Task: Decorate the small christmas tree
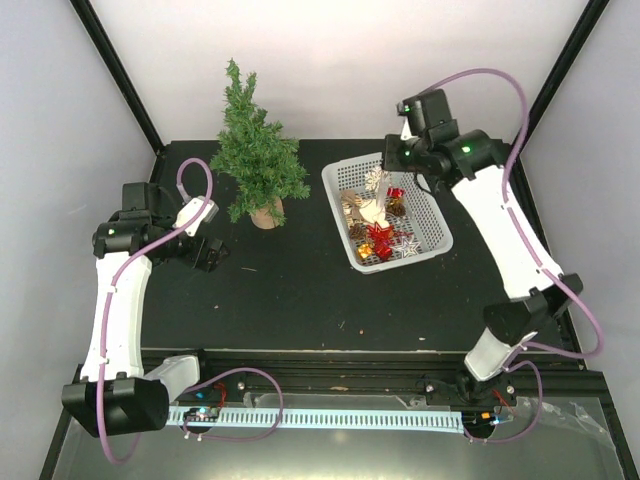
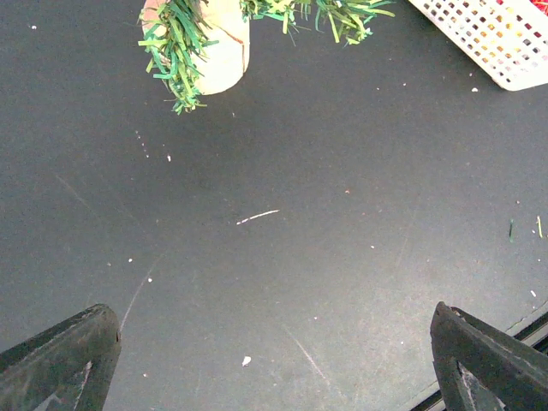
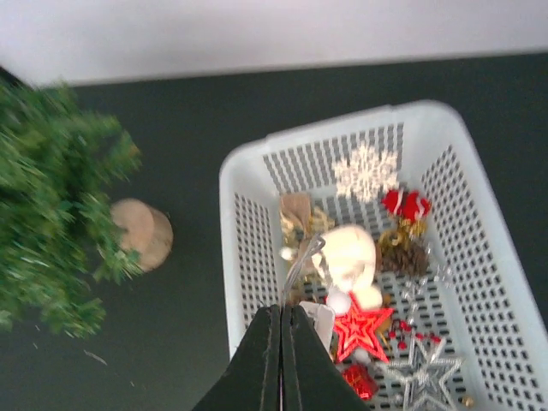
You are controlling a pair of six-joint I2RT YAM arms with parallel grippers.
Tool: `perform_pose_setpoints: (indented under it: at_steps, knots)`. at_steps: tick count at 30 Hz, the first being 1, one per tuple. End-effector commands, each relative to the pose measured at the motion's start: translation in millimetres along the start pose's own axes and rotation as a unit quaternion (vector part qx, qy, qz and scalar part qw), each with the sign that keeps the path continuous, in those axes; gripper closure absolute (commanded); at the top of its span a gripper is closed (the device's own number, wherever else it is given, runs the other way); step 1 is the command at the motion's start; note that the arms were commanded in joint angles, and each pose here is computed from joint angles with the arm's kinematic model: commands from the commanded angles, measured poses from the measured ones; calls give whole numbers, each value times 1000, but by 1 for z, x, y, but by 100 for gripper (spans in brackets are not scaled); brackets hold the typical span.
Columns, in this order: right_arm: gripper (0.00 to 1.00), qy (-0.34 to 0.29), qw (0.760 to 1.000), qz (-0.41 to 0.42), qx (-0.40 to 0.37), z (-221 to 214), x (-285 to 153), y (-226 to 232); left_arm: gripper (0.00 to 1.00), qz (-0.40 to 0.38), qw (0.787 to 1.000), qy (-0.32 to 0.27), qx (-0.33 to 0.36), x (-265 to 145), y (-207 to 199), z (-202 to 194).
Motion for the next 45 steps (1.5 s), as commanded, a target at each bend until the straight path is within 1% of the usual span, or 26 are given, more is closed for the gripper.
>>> perform_pose_setpoints:
  at_steps: [1, 5, 10, 15, 17, 18, 20, 21, 25, 28, 31, 33, 35, 40, 43, 44, 45]
  knots:
    - [99, -119, 992, 33, 17, 43, -84, 10, 1, -4, 1000, -14, 2, -9, -6, 6]
    - [99, -189, 979, 76, 30, 68, -140, 21, 1, -5, 1000, -18, -1, -10, -8, 6]
    - [99, -248, 949, 196, 22, 83, -213, 52, 1, -6, 1000, -25, -3, -11, -10, 6]
    - [99, -283, 904, 322, 5, 84, -281, 80, 1, -9, 999, -39, -5, -14, -14, 9]
    - [99, -291, 878, 379, -13, 81, -309, 92, 1, -12, 999, -46, -5, -16, -15, 12]
    - [99, -297, 861, 412, -23, 79, -326, 99, 1, -14, 999, -50, -4, -17, -16, 13]
    - [99, -290, 836, 464, -35, 71, -350, 108, 1, -24, 998, -61, -1, -20, -21, 17]
    - [99, -289, 820, 492, -43, 68, -364, 113, 1, -29, 997, -68, 1, -22, -23, 19]
    - [99, -229, 766, 597, -62, 46, -402, 130, 1, -53, 993, -104, 17, -34, -37, 31]
    - [99, -195, 727, 654, -77, 30, -433, 135, 1, -70, 989, -125, 26, -42, -45, 40]
    - [99, -176, 698, 689, -85, 16, -458, 134, 1, -98, 984, -143, 41, -48, -58, 45]
    - [99, -152, 681, 711, -90, 7, -468, 135, 1, -120, 980, -151, 51, -50, -67, 47]
    - [99, -126, 678, 718, -94, -2, -468, 136, 1, -136, 977, -155, 56, -50, -73, 46]
    - [99, -27, 706, 701, -93, -36, -421, 142, 1, -155, 975, -152, 57, -44, -78, 43]
    - [99, 24, 732, 674, -98, -65, -381, 146, 1, -161, 974, -147, 59, -40, -80, 39]
    - [99, 51, 749, 654, -94, -76, -362, 147, 1, -162, 974, -145, 60, -39, -81, 38]
    - [99, 66, 761, 637, -99, -86, -346, 149, 1, -164, 974, -143, 59, -37, -81, 37]
Point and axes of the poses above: each gripper's point midway between its finger pads, its own x axis out along the fingers, its own y axis along the line the jaws close on, z = x × y, the point moved 2 cm from there along -x, back along the fingers, and after that the axes turned 8 degrees about x, right-handed, at the moved point
